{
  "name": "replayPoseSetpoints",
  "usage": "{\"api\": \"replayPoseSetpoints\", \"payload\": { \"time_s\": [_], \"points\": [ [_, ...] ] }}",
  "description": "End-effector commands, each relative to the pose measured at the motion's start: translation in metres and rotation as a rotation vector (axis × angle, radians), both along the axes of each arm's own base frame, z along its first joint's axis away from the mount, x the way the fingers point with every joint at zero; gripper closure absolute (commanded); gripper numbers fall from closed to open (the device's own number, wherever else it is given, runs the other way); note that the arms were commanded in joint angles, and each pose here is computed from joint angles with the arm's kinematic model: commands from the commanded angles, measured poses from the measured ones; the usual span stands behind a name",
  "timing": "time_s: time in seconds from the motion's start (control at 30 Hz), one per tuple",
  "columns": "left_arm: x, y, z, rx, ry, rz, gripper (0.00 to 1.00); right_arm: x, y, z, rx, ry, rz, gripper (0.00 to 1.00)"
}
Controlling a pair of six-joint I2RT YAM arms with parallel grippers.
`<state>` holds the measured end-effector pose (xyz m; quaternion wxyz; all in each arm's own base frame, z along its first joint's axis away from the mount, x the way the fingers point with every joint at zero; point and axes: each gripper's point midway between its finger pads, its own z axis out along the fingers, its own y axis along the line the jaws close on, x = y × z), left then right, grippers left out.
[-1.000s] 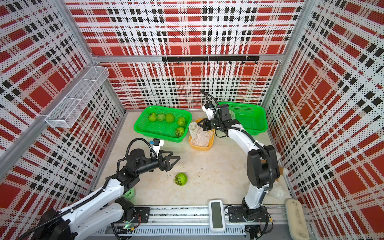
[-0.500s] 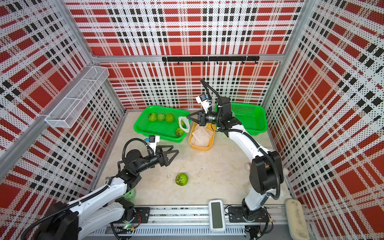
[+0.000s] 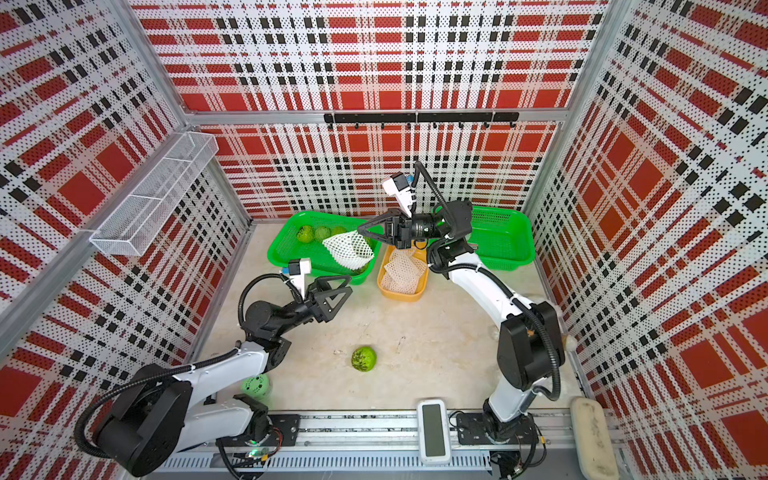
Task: Sleeve custard apples in foam nets
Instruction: Open the foam net.
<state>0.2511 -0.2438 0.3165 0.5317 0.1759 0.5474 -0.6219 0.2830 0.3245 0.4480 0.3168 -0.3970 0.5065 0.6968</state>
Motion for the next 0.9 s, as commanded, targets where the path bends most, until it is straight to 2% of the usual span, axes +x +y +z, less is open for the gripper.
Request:
{"api": "replayPoseSetpoints", "payload": {
  "time_s": [0.0,0.07,0.13,0.23,0.3,0.4,0.57,0.63,0.7,0.73,0.77,0.87],
  "points": [
    [-0.009,-0.005,0.033,-0.031,-0.155,-0.022,0.1,-0.019,-0.001,0.006,0.007,-0.024,0.047,1.0],
    [-0.007,-0.007,0.041,-0.037,-0.176,-0.028,0.12,-0.021,0.0,0.005,0.003,-0.028,0.047,1.0],
    [-0.012,-0.013,0.048,-0.032,-0.213,-0.059,0.21,-0.017,0.001,0.002,-0.008,-0.021,0.029,1.0],
    [-0.019,-0.015,0.052,-0.034,-0.238,-0.063,0.43,-0.01,0.003,-0.007,-0.045,-0.028,-0.027,1.0],
    [-0.019,-0.013,0.049,-0.034,-0.23,-0.056,0.55,-0.005,0.004,-0.015,-0.084,-0.046,-0.08,1.0],
    [-0.02,-0.007,0.043,-0.035,-0.209,-0.038,0.59,0.0,0.002,-0.022,-0.144,-0.083,-0.162,1.0],
    [-0.028,0.003,0.043,-0.041,-0.213,-0.024,0.73,0.004,0.002,-0.03,-0.168,-0.092,-0.186,1.0],
    [-0.029,0.008,0.044,-0.044,-0.215,-0.017,0.8,0.005,0.002,-0.033,-0.173,-0.093,-0.19,1.0],
    [-0.028,0.011,0.044,-0.042,-0.204,-0.015,0.93,0.006,0.003,-0.036,-0.177,-0.095,-0.191,0.99],
    [-0.028,0.012,0.043,-0.041,-0.197,-0.019,1.0,0.005,0.003,-0.037,-0.178,-0.096,-0.189,0.97],
    [-0.028,0.012,0.043,-0.039,-0.194,-0.023,1.0,0.004,0.003,-0.038,-0.179,-0.094,-0.182,0.94],
    [-0.026,0.01,0.04,-0.014,-0.158,-0.063,1.0,0.0,-0.001,-0.037,-0.189,-0.115,-0.195,0.65]
  ]
}}
